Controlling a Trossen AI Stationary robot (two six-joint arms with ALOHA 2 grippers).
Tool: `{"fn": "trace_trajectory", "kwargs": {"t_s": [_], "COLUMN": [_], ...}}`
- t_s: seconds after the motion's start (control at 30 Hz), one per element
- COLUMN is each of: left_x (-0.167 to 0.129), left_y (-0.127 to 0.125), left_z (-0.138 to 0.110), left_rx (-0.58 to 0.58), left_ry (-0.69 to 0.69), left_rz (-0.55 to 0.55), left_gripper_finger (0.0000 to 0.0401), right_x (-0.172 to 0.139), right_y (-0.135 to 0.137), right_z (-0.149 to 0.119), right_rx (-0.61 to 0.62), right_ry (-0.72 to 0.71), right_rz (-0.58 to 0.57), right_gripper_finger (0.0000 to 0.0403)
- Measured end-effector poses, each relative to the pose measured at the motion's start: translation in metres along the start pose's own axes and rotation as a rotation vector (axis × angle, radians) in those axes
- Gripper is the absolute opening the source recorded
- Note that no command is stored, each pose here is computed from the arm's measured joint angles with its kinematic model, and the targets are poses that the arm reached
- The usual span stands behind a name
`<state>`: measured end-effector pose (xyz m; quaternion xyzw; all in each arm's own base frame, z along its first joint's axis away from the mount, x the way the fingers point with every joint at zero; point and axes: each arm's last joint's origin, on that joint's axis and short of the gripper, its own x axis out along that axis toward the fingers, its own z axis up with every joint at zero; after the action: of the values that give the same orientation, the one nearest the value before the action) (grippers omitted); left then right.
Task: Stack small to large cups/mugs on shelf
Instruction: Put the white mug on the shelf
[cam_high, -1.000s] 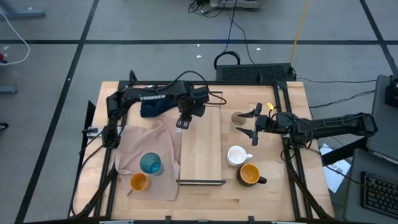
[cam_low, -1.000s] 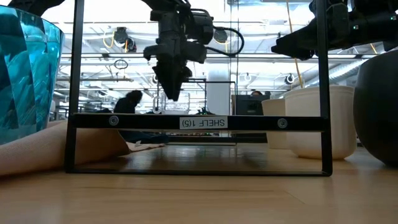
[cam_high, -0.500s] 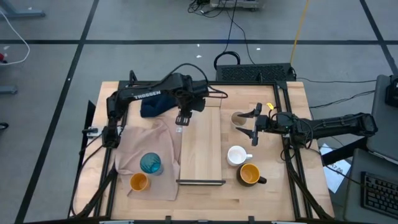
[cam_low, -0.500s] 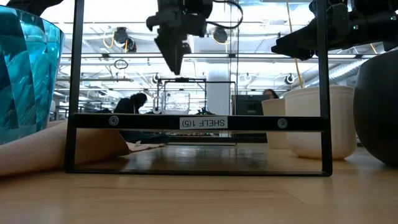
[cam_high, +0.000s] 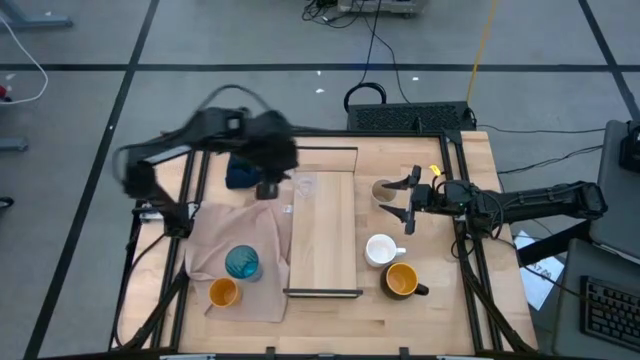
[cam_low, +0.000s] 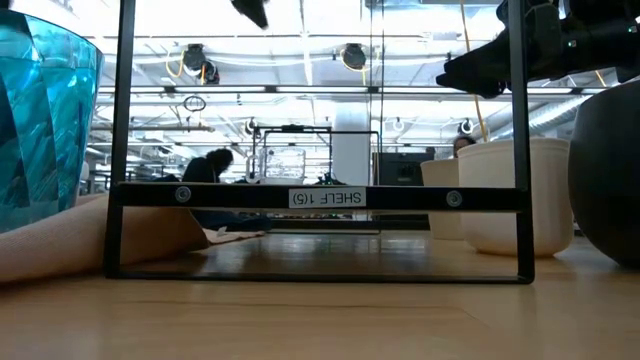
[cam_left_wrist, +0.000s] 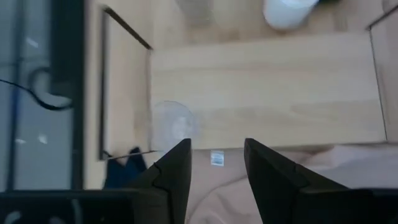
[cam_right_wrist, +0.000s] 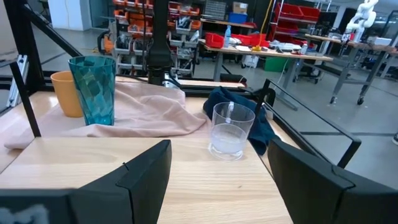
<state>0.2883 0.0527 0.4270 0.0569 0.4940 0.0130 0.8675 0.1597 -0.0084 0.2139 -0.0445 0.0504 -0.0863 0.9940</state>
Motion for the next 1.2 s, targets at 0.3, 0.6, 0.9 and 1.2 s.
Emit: {"fn": "trace_trajectory", "kwargs": {"t_s": [0.3,0.6,0.9,1.2], "left_x": [-0.061,-0.038,0.005,0.048], "left_y": [-0.046,-0.075,-0.090,-0.104], "left_z": [-0.077,-0.156,-0.211,-0.239], "left_rx": [-0.100,-0.176,-0.208,-0.215], "left_ry": [-0.246,-0.438,-0.707,-0.844], "left_rz": [0.199,0.215,0.124,0.027], "left_gripper_finger": [0.0150,0.0150,0.0149,0.0150], "right_x": [0.000,0.000,0.000,0.000], "right_y": [0.000,0.000,0.000,0.000], "right_z": [0.000,0.000,0.000,0.000], "right_rx": [-0.005,0.014,0.019,0.042], "right_ry": [0.000,0.000,0.000,0.000], "right_rz": [0.001,0.001,0.001,0.001], "right_gripper_finger": [0.0260,0.0260,0.0260,0.0260]}}
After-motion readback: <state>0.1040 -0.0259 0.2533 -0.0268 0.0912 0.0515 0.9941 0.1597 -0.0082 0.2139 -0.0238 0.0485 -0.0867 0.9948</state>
